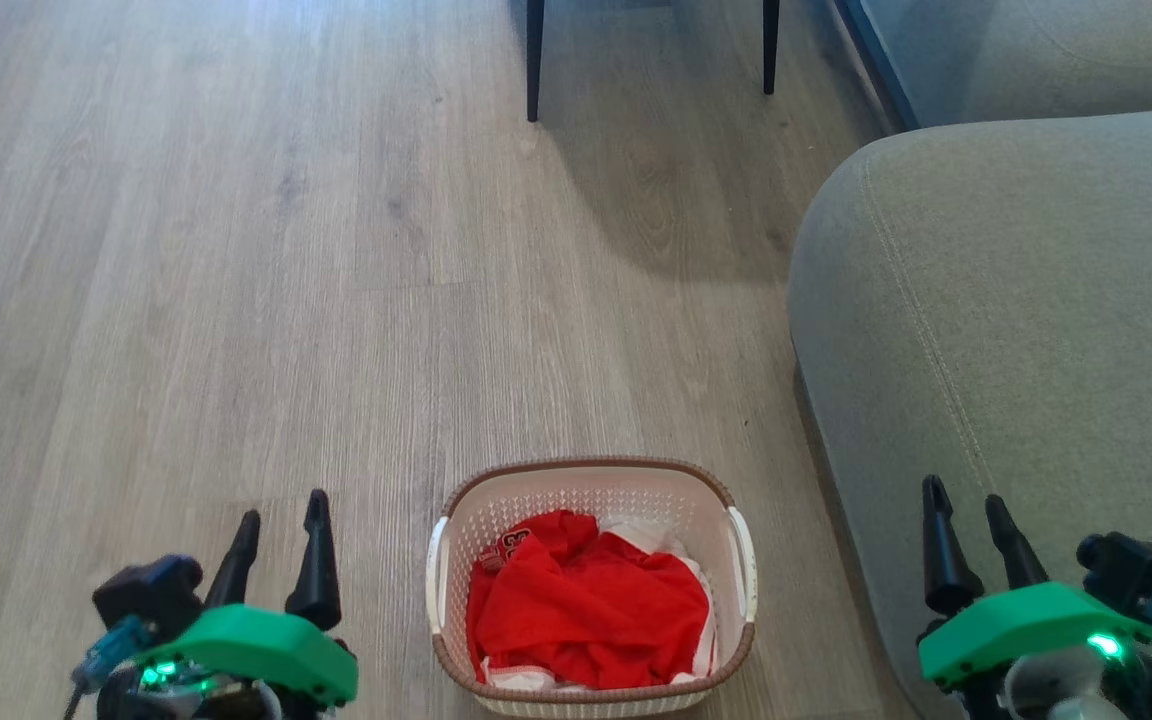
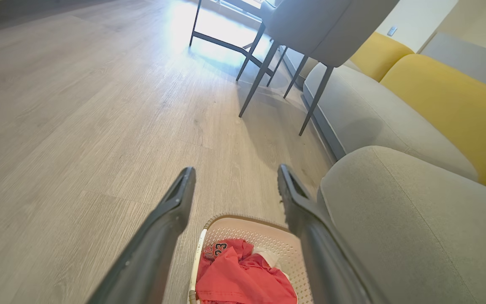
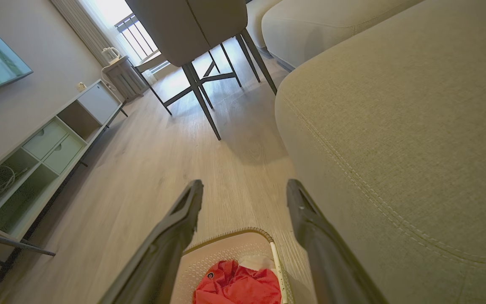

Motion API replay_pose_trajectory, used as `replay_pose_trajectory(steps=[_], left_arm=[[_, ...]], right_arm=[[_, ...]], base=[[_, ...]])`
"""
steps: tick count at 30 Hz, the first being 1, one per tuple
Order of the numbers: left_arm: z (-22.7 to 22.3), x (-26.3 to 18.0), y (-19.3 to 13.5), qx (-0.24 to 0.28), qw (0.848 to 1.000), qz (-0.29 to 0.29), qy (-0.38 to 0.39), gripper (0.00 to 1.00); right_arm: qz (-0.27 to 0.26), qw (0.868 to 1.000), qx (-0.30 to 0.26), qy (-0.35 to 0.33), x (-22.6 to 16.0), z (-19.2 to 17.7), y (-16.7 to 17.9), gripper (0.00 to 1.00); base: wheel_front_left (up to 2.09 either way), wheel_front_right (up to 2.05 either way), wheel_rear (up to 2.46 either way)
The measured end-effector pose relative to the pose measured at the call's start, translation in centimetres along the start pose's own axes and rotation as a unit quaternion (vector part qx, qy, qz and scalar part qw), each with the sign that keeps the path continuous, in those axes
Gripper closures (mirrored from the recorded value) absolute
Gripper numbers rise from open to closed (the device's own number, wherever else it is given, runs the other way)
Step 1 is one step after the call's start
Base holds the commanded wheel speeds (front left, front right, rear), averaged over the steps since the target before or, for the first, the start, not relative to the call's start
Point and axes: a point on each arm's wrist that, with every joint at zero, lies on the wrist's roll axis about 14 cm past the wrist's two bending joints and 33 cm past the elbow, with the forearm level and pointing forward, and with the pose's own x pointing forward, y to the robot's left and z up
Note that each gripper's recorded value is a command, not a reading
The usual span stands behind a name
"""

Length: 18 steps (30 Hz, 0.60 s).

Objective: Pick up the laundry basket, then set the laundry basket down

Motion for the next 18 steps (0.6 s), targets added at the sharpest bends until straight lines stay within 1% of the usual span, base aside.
replay_pose_trajectory(steps=[12, 18], left_arm=[[0.0, -0.7, -0.8, 0.073, 0.997, -0.013, -0.014, 0.0], [-0.1, -1.0, -1.0, 0.096, 0.995, -0.016, -0.02, 0.0]], right_arm=[[0.024, 0.996, -0.077, -0.023, -0.1, 1.1, 1.2, 0.0], [0.03, 0.993, -0.107, -0.025, -0.5, 1.0, 1.4, 0.0]], base=[[0.0, 0.0, 0.0], [0.0, 0.0, 0.0]])
